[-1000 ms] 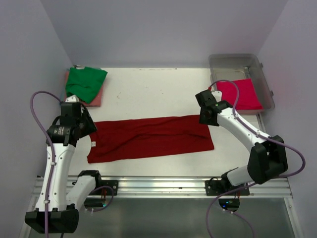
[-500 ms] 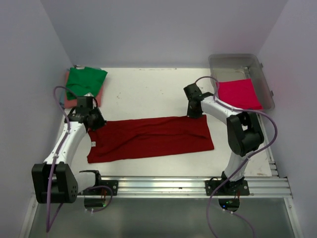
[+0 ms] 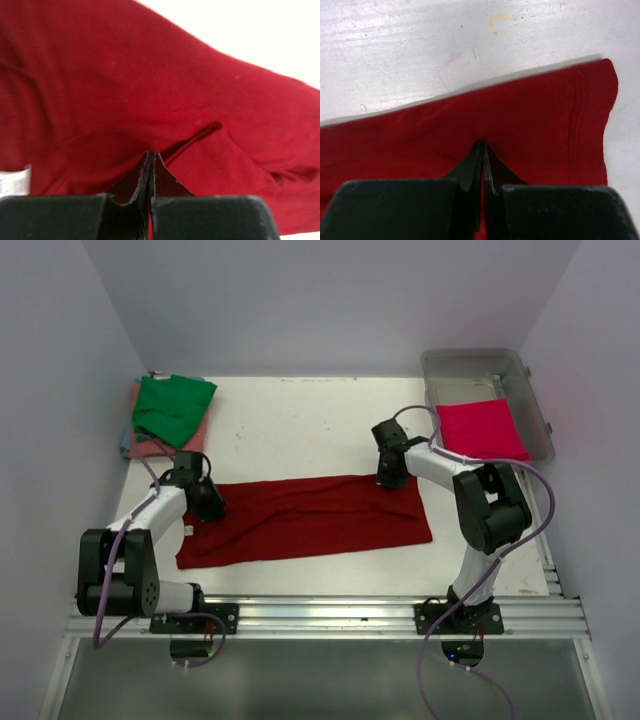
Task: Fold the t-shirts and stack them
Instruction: Fold the tshirt
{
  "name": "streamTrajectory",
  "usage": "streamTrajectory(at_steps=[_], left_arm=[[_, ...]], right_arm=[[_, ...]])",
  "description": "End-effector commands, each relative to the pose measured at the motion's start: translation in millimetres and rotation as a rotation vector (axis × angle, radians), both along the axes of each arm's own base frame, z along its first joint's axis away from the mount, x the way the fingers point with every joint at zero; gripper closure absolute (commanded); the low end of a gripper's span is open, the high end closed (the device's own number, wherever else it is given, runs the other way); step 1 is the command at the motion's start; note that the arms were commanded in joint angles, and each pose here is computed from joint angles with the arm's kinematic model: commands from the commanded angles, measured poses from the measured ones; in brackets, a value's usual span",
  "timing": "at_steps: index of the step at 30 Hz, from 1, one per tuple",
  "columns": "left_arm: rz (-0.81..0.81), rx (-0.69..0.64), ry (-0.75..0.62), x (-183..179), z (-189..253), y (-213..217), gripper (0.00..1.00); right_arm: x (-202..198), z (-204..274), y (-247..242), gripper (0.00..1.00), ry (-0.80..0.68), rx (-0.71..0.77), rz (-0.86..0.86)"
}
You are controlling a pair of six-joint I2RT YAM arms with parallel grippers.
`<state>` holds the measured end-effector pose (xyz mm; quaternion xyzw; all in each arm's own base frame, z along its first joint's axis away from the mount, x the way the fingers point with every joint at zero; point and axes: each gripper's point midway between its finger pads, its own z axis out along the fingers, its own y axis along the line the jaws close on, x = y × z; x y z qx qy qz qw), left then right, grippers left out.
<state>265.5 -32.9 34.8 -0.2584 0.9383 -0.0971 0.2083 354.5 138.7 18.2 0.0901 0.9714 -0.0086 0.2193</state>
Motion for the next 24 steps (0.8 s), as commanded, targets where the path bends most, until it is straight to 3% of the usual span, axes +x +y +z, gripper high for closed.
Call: streamTrajectory(at_steps=[1, 12, 24], left_arm=[[0.0, -0.04, -0.014, 16, -15, -15, 1.0], [0.063, 0.007, 0.071, 48, -47, -9, 1.0], [0.12, 0.012, 0.005, 134, -36, -9, 1.0]], right_arm=[[-2, 3, 2, 1.0, -0.023, 0.022, -0.003], [-26, -32, -6, 1.0, 0.068, -0.004, -0.016], [-38, -16, -60, 1.0, 0.076, -0.274, -0.144]])
